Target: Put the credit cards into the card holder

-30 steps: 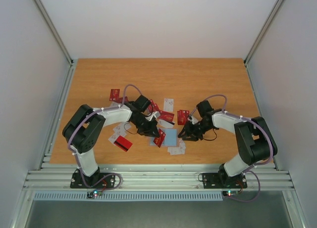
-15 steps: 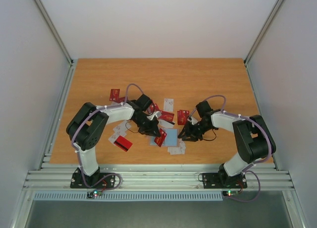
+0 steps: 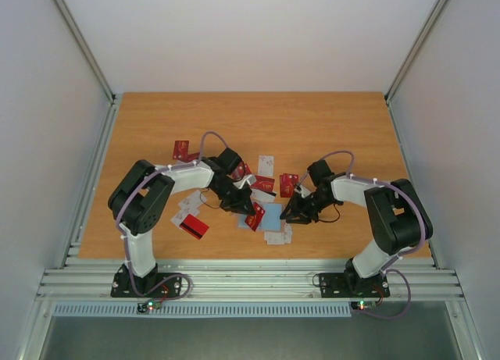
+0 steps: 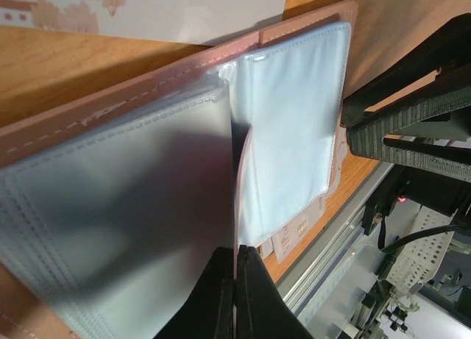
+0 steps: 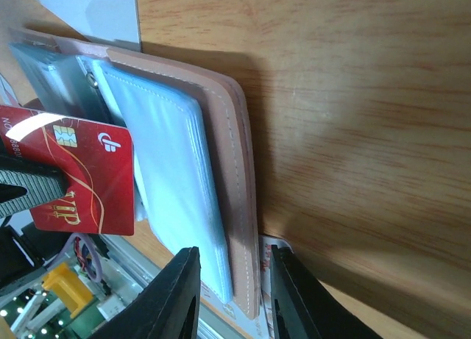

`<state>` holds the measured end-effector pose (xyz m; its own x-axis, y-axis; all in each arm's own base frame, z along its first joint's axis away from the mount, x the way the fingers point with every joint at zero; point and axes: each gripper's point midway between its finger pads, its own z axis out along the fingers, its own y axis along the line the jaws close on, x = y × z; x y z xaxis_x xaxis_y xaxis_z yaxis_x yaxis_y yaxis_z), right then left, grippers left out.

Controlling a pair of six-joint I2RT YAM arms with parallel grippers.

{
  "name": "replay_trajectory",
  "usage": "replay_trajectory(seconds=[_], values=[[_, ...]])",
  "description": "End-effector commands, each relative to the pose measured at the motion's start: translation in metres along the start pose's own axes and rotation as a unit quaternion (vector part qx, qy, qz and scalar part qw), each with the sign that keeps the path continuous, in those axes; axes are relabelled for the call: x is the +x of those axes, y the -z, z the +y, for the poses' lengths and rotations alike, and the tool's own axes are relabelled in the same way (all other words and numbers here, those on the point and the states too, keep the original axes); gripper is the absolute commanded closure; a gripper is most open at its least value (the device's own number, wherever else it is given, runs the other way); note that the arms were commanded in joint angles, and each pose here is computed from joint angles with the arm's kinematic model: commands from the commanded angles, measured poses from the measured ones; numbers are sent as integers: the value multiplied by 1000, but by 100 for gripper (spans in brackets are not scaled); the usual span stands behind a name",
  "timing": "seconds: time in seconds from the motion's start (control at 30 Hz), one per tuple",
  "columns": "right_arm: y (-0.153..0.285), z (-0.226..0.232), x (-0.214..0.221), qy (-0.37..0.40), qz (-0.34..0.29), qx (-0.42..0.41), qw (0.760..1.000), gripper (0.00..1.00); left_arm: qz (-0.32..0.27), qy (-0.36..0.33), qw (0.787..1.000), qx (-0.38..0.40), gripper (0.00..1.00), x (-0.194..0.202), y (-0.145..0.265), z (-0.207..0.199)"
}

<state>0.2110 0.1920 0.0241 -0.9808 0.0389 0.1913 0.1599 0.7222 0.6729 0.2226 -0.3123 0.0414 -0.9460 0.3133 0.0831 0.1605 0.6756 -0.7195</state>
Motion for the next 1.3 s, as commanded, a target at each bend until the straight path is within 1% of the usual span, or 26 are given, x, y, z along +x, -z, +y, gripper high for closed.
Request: replay_trajectory(seconds=[0.0, 0.33, 0.7, 0.83, 1.03, 1.17, 1.27], values=[[-4, 2, -3, 11, 5, 2, 1000, 72, 2, -7, 1000, 12, 100, -6, -5, -5], [-7, 0, -4, 8, 6, 6, 1000, 74, 0, -11, 999, 31, 100, -10, -7, -11], [-9, 0, -8, 7, 8, 11, 1000, 75, 7, -37, 997, 66, 100, -10, -6, -25], [-9, 0, -9, 8, 7, 14, 1000, 76, 14, -53, 997, 55, 100, -10, -5, -19], [-8, -1, -8, 8, 7, 18, 1000, 76, 8, -54, 998, 28, 100, -14, 3, -5], [-8, -1, -8, 8, 8, 20, 1000, 76, -17, -70, 997, 24, 100, -18, 20, -4], [-8, -2, -8, 9, 10, 22, 1000, 76, -22, -74, 997, 24, 100, -20, 24, -2]])
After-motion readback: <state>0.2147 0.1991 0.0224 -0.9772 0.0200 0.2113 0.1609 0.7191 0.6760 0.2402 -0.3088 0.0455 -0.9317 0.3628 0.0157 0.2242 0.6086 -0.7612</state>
